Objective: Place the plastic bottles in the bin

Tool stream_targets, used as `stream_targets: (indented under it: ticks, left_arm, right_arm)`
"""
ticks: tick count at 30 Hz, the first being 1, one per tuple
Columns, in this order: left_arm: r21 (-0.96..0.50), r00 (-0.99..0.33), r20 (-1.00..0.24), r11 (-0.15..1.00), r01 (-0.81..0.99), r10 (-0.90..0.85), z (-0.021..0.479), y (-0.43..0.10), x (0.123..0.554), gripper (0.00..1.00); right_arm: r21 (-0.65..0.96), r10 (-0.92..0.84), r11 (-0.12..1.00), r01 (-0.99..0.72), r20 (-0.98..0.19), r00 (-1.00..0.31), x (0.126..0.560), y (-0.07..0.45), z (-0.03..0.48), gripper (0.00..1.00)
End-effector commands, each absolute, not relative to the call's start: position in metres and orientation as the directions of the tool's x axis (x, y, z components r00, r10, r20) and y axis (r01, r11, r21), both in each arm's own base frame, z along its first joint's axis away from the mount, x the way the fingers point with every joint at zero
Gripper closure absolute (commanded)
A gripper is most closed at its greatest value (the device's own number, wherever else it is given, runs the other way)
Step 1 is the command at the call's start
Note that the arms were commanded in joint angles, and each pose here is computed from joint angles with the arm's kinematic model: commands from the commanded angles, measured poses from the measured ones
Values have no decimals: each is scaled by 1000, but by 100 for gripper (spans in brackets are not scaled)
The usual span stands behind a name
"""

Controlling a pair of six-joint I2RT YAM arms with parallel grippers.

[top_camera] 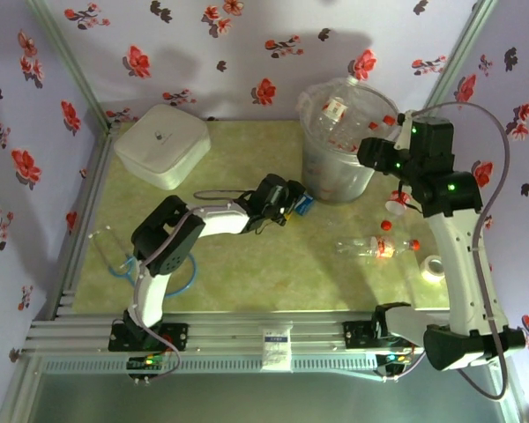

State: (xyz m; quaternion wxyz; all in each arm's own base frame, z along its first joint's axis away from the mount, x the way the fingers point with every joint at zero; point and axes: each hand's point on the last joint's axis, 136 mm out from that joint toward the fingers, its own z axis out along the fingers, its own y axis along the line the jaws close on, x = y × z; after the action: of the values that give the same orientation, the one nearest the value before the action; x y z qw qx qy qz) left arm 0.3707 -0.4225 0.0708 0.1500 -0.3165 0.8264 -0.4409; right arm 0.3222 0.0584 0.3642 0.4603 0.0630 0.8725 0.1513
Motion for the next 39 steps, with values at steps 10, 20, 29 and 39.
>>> stream_targets:
  ticks: [10,20,29,39]
  left_arm:
    - [-848,-742,-37,414,-331,-670,94,-407,381,58]
    - [-856,-734,-123,445,-262,-668,120,-376,379,56]
    - [-843,-784,-33,439,-310,-620,105,-427,321,16]
    - [-814,-806,39,449,-368,-590,82,-466,292,12]
  right_arm:
    - [322,252,946,-45,-815,-523,315,53,378,27]
    - [368,241,923,-116,-785,-571,313,70,370,28]
    - [322,222,943,-87,-801,-557,310,60,375,28]
    - [311,217,947,-83,-807,-550,307,58,376,27]
